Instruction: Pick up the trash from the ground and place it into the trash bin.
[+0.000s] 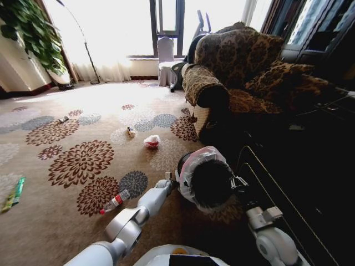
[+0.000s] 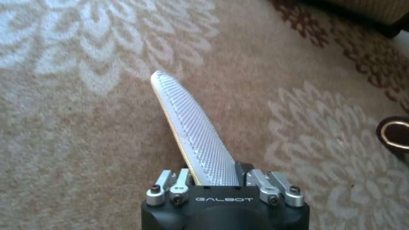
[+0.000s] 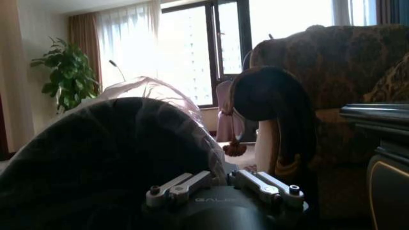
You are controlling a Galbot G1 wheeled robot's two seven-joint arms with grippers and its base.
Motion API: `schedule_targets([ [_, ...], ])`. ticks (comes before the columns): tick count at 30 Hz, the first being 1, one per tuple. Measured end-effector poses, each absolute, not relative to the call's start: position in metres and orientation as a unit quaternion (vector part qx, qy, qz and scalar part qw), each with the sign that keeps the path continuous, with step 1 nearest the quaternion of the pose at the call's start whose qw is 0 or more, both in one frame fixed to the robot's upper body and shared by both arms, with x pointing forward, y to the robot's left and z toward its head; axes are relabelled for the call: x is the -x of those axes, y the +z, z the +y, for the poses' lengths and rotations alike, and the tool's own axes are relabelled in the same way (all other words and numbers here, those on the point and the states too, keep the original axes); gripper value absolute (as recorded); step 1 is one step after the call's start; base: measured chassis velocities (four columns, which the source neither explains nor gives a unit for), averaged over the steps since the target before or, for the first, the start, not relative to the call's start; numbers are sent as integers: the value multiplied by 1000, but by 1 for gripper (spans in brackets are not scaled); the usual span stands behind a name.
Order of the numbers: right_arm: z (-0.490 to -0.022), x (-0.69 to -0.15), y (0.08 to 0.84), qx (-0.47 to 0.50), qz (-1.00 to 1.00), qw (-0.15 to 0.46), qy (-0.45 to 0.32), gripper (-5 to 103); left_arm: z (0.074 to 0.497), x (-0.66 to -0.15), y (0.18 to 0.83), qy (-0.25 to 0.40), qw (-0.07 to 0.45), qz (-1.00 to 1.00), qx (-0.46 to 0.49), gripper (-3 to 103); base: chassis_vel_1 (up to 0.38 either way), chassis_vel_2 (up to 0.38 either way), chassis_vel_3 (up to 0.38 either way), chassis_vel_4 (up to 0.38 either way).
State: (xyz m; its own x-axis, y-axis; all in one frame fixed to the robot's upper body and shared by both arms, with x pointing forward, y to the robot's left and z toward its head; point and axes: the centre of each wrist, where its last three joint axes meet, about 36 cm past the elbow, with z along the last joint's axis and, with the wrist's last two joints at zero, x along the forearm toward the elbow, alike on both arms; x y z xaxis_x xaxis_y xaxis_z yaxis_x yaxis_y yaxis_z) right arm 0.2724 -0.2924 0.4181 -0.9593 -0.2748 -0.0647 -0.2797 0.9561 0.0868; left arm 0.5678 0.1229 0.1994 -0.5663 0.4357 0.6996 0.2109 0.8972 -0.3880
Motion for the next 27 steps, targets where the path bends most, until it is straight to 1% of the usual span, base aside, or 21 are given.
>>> schedule_targets([
  [1,-292,-272,418,140,989,26,48,0,123,-568,199,131,427,-875,185,43,0,0,0,0],
  [2,-292,-272,418,140,989,26,48,0,125,-567,201,131,420,-878,188,39,0,0,0,0],
  [3,-293,-273,418,140,989,28,48,0,132,-564,203,130,401,-886,194,32,0,0,0,0],
  [5,-293,-274,417,139,989,29,49,0,137,-561,204,131,391,-890,196,32,0,0,0,0],
  [7,-293,-279,416,140,988,31,54,0,146,-554,208,147,364,-899,192,24,0,0,0,0],
  [9,-293,-285,415,141,988,32,58,0,164,-544,214,164,334,-909,187,16,0,0,0,0],
  [10,-293,-285,415,141,988,32,58,0,164,-544,214,164,334,-909,187,16,0,0,0,0],
  [11,-294,-288,414,142,988,33,57,0,175,-538,213,165,322,-913,191,16,0,0,0,0],
  [12,-295,-292,413,143,988,33,56,0,198,-524,211,151,296,-921,202,12,0,0,0,0],
  [13,-295,-294,413,143,988,33,55,0,211,-514,212,143,281,-925,211,10,0,0,0,0],
  [14,-295,-294,413,143,988,33,55,0,211,-514,212,143,281,-925,211,10,0,0,0,0],
  [15,-295,-296,413,144,987,32,56,0,223,-501,214,135,264,-929,221,7,0,0,0,0],
  [17,-290,-299,413,149,987,28,61,0,243,-480,224,115,227,-940,228,7,0,0,0,0],
  [18,-290,-299,413,149,987,28,61,0,243,-480,224,115,227,-940,228,7,0,0,0,0],
  [21,-269,-300,415,176,982,3,74,0,279,-443,239,56,132,-966,217,7,0,0,0,0],
  [22,-269,-300,415,176,982,3,74,0,279,-443,239,56,132,-966,217,7,0,0,0,0],
  [24,-256,-298,420,193,978,-15,76,0,300,-423,243,8,80,-974,214,7,0,0,0,0],
  [25,-256,-298,420,193,978,-15,76,0,300,-423,243,8,80,-974,214,7,0,0,0,0],
  [27,-249,-291,428,202,976,-29,78,0,319,-409,254,-41,30,-974,219,7,0,0,0,0],
])
